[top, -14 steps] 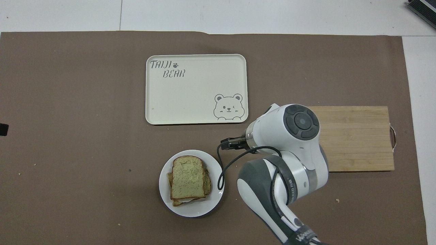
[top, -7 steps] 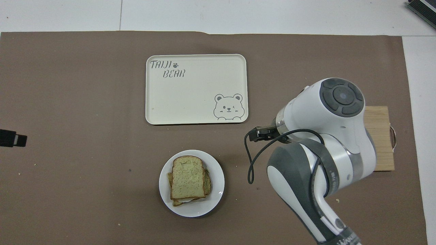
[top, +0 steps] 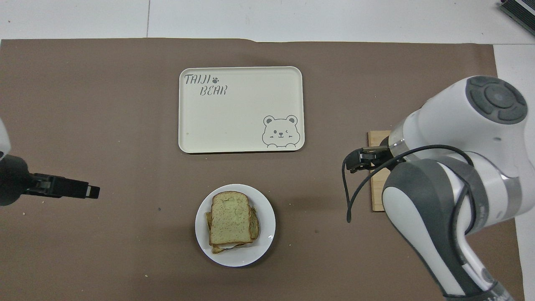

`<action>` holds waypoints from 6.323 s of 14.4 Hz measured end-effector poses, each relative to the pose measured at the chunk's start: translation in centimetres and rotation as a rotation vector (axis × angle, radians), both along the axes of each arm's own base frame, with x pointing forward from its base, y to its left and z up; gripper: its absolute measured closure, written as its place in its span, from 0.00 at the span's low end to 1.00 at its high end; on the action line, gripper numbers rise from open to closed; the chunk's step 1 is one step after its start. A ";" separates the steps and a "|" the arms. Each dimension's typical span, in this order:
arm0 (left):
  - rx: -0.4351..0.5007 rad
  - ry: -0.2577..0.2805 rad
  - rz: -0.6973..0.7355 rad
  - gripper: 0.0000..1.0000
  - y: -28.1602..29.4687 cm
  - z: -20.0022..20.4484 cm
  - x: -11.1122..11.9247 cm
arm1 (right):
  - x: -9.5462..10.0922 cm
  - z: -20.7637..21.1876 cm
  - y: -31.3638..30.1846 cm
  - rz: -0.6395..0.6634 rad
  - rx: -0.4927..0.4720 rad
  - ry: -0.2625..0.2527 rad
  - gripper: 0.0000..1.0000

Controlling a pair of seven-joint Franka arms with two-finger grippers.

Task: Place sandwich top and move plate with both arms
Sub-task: 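Withdraw the right gripper while the left gripper reaches toward the plate, then grip the white plate rim with the left gripper, then slide the plate onto the bear tray with the left gripper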

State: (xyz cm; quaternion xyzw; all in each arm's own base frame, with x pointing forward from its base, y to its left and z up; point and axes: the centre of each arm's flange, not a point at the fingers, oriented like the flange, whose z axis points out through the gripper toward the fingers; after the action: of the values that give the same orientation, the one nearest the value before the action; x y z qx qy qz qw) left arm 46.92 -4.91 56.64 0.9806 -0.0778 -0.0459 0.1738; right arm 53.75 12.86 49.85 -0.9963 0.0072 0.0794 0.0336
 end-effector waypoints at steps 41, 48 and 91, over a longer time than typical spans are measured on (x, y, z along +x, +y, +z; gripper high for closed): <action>-0.493 0.048 0.157 0.77 -7.3 -30.6 -11.8 | -0.7 14.8 -13.4 0.045 -0.084 -0.149 0.00; -0.535 0.073 0.209 0.82 -7.5 -31.0 -12.5 | -0.7 14.9 -13.5 0.043 -0.084 -0.151 0.00; -0.774 -0.013 0.277 0.95 -6.5 -21.7 10.9 | -0.7 14.9 -13.5 0.043 -0.084 -0.150 0.00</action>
State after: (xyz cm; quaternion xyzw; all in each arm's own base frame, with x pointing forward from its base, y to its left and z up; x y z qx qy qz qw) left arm 57.84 -11.45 34.92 0.8443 0.0422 0.0169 0.5339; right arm 53.02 -0.66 64.72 -0.9999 -0.0133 0.0048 -0.0096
